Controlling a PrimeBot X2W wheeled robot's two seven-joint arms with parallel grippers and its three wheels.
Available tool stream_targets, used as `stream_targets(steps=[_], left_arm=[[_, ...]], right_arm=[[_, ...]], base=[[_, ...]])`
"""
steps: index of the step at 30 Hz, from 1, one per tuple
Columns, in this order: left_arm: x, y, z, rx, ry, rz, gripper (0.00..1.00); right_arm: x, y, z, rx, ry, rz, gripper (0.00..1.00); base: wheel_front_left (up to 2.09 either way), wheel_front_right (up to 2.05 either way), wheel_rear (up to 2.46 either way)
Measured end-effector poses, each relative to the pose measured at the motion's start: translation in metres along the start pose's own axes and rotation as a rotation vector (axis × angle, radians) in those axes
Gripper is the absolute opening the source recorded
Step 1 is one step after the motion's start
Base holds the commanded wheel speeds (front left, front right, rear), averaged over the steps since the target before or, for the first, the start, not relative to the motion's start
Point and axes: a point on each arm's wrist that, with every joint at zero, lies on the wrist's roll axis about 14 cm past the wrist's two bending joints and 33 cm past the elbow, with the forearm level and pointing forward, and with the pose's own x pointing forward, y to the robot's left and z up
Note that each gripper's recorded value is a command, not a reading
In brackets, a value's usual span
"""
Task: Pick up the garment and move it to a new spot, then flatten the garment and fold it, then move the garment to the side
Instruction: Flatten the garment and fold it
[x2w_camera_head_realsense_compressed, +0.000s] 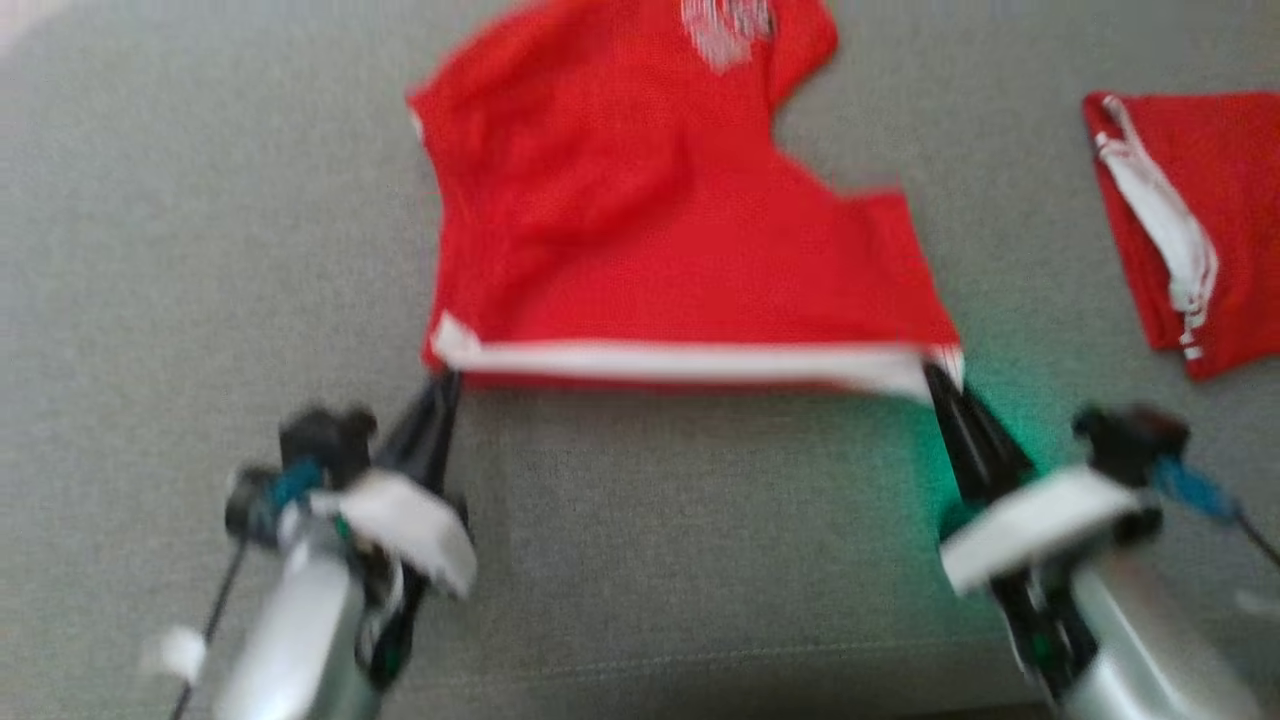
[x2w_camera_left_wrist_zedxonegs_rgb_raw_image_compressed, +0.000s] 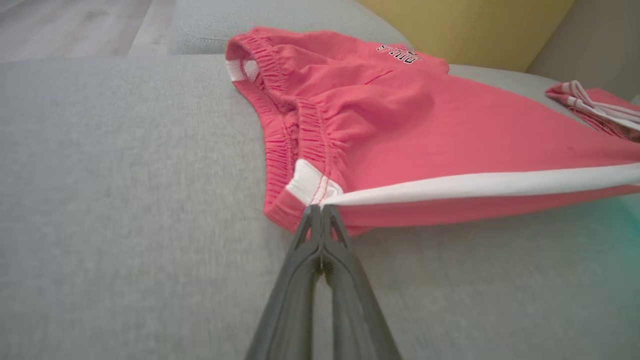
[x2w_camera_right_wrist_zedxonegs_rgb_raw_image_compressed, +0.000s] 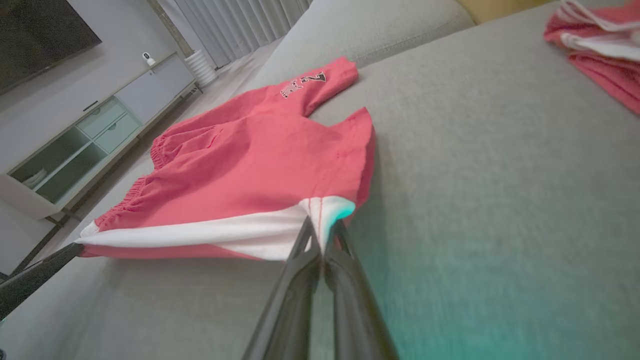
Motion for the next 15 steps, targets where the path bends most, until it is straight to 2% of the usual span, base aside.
stream_targets(steps=[9,15], left_arm=[[-0.078,-0.025,0.003,-0.04,0.043,0.027,0.0],[-0.102,-0.036,0.021,-0.04,0.047,0.016,0.0]], right_arm=[[-0.088,0.013,-0.025,0.038,0.123,-0.078,0.0],[-0.11,0.02,-0.009,0.017,0.141,-0.11,0.0]], base=[[0.0,0.0,0.0],[0.0,0.0,0.0]])
